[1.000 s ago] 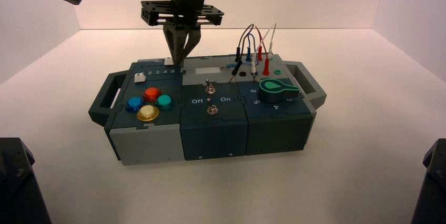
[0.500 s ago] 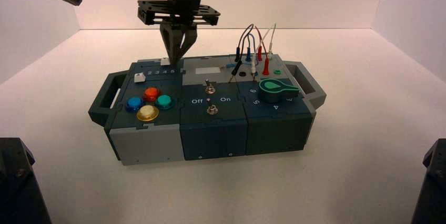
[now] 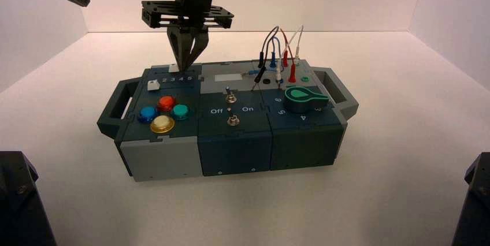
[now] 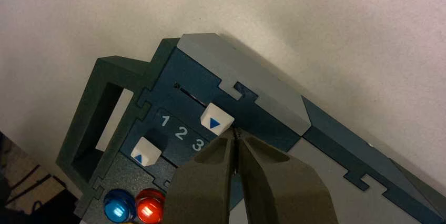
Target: Move the top slider to position 2.
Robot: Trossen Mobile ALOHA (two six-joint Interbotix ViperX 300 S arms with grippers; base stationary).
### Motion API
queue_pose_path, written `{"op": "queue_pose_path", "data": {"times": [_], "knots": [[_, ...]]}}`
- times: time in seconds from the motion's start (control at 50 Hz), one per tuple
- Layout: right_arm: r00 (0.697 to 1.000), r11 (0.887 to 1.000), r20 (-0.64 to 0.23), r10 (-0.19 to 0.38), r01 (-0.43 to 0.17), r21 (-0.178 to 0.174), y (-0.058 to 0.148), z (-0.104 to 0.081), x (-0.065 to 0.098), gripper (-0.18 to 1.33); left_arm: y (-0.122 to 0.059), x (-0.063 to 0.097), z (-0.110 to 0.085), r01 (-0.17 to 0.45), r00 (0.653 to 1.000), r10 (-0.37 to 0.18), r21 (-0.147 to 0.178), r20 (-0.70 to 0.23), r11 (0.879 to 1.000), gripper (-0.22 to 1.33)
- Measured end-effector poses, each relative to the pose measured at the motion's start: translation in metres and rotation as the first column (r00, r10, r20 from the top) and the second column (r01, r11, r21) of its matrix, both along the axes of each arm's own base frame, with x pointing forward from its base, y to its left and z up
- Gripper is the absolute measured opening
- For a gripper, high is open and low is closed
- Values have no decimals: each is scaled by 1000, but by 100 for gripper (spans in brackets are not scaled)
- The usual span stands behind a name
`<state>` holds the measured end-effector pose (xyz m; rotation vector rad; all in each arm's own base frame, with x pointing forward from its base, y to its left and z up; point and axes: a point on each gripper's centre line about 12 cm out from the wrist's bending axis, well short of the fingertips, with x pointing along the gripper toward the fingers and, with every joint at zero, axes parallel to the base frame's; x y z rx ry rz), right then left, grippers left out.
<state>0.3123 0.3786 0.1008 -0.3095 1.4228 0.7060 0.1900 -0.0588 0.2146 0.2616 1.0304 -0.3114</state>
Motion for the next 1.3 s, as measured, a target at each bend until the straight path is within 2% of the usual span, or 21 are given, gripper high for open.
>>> {"op": "queue_pose_path", "data": {"times": [0.38,0.96,1.14,1.3], "knots": [[1000,1000,0,3,-3,9,4,3,0,-14,-1,0,0,3,1000,-3,1,-3,1000,-16],[1000,1000,-15,21,-21,0,12,-1,-5,-14,-1,-1,-1,8,1000,-8,2,-6,1000,-16],[1000,1000,-15,20,-20,-4,11,-1,-4,-14,-1,-1,0,8,1000,-8,1,-4,1000,-16],[1000,999,-1,27,-27,-25,4,0,0,-14,-1,-1,0,8,1000,-8,1,-4,1000,-16]]}}
